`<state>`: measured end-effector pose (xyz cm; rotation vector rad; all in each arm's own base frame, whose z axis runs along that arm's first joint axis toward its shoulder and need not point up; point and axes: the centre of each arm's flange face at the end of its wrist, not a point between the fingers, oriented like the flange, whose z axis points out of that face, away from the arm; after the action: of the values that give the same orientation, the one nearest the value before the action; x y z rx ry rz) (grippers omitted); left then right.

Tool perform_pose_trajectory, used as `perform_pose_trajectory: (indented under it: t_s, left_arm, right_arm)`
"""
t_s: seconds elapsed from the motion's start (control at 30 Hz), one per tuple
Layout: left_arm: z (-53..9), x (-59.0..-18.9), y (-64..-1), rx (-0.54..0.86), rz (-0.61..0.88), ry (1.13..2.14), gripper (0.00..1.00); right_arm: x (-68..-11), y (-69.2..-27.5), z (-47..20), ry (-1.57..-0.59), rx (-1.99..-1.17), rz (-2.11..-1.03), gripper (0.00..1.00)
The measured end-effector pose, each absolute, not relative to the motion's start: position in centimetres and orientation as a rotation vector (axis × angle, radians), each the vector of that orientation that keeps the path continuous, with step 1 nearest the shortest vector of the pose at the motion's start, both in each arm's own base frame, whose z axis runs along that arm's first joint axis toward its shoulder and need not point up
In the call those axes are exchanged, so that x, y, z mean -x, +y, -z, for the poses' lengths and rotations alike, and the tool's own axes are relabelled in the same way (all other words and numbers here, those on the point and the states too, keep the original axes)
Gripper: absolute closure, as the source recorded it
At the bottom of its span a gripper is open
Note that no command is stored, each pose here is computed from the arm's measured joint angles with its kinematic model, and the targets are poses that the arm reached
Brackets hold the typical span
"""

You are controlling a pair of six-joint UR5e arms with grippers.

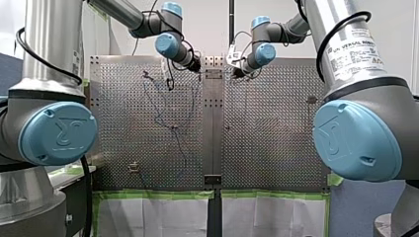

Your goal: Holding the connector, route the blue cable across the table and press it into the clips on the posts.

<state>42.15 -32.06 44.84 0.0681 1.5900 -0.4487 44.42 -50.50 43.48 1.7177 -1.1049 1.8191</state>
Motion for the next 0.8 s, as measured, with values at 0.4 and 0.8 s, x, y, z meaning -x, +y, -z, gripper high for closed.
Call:
perform_pose_trajectory:
  t_s: [0.4,0.8]
  left_arm:
    - [-45.4,-42.0,-36.8,-0.123,0.395,1.566,0.0]
    - [-46.9,-39.6,-41.3,-0.141,0.378,1.53,0.0]
  right_arm:
    - [-43.9,-50.7,-43.4,-1.118,-1.723,-1.801,1.0]
    - [-43.5,-50.9,-43.2,-1.126,-1.728,-1.783,1.0]
